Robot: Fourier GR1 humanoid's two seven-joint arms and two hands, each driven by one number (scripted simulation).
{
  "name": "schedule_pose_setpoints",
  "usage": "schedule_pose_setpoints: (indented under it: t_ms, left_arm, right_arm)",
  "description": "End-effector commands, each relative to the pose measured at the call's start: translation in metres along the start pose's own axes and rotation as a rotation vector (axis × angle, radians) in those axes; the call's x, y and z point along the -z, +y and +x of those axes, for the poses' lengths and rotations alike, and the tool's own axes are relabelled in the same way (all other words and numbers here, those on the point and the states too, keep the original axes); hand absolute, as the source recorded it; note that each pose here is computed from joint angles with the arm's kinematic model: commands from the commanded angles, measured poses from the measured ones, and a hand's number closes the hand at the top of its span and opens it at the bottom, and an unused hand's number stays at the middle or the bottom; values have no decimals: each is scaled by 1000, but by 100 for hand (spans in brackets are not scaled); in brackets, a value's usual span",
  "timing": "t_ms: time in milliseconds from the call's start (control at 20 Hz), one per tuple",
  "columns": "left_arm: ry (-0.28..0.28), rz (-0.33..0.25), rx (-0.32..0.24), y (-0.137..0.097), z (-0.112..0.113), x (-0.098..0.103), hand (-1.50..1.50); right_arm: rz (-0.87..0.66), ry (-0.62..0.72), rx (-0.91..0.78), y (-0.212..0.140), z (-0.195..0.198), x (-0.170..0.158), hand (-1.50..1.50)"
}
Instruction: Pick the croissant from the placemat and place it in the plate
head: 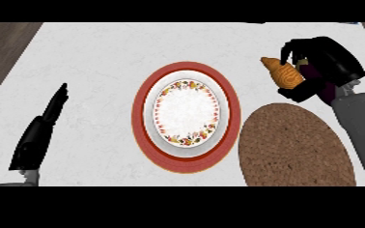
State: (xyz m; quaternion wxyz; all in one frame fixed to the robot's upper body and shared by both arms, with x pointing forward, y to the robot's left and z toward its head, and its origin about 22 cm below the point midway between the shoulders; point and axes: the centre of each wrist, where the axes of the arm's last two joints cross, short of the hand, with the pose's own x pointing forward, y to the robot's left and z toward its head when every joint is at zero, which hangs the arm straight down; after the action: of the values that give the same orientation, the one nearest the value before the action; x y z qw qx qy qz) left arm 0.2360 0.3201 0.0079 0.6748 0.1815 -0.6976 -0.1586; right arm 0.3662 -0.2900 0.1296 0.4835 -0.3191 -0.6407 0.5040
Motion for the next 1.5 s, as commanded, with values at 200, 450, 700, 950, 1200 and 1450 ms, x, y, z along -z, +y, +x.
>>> schedule_pose_setpoints:
  t_ms: [200,450,700,950,1200,1450]
  left_arm:
    - [25,27,-3,-2,-5,-3,0]
    - [40,34,-4,3,-11,-11,0]
    - [58,63,9,10,-17,-17,0]
    - [90,58,19,11,-27,-34,0]
    - [78,59,9,15,-8,-12,0]
    - [63,55,-7,-5,-10,-18,0]
  right_arm:
    - [-225,-427,141,-66,-22,23,150]
    - [-111,-612,284,-70,-23,37,150]
    - [-58,-705,306,-58,32,60,150]
    - [-2,-731,347,-48,89,57,150]
    - [86,-708,374,-16,150,68,150]
    - [200,-660,306,24,190,76,150]
